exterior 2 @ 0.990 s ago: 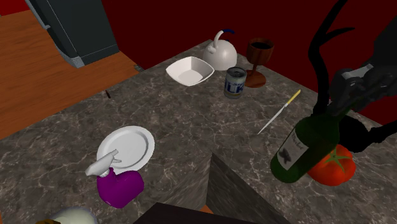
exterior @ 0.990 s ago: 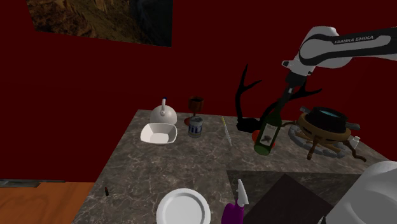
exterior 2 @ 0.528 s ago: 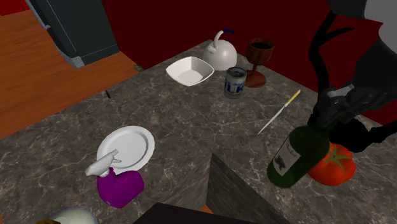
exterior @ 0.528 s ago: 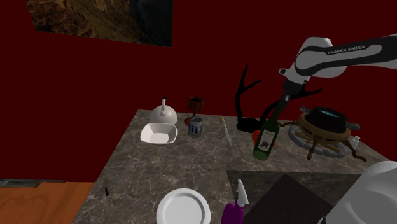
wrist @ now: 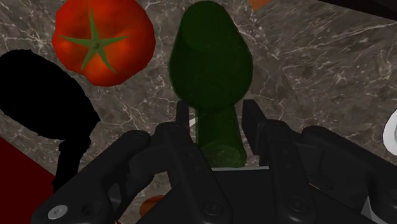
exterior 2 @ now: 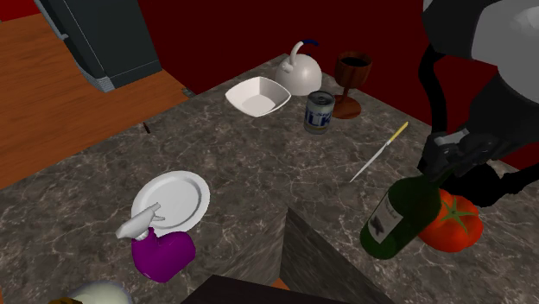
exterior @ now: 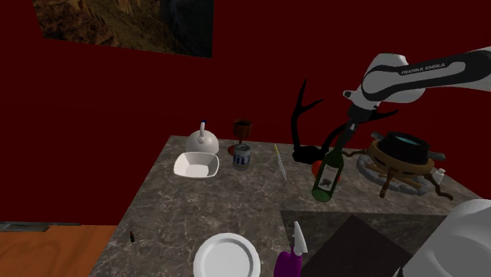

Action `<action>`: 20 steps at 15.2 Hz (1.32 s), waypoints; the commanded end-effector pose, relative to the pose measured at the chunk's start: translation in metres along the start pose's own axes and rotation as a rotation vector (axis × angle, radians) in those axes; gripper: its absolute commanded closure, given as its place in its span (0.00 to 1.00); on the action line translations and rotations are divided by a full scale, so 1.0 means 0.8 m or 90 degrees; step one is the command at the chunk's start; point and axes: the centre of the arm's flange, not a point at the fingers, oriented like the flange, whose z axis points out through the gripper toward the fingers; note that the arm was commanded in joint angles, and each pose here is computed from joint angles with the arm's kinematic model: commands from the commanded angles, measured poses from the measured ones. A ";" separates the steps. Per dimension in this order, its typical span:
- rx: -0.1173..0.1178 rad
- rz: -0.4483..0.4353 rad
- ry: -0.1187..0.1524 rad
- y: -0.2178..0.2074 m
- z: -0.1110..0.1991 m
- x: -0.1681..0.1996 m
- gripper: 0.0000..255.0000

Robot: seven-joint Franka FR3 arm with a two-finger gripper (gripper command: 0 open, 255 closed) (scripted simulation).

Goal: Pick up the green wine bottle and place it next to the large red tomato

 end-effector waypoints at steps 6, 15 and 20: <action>0.000 0.000 0.000 0.000 0.000 0.000 0.00; 0.000 0.000 0.000 0.000 -0.063 0.000 0.00; 0.000 0.000 0.000 0.000 -0.063 0.000 0.00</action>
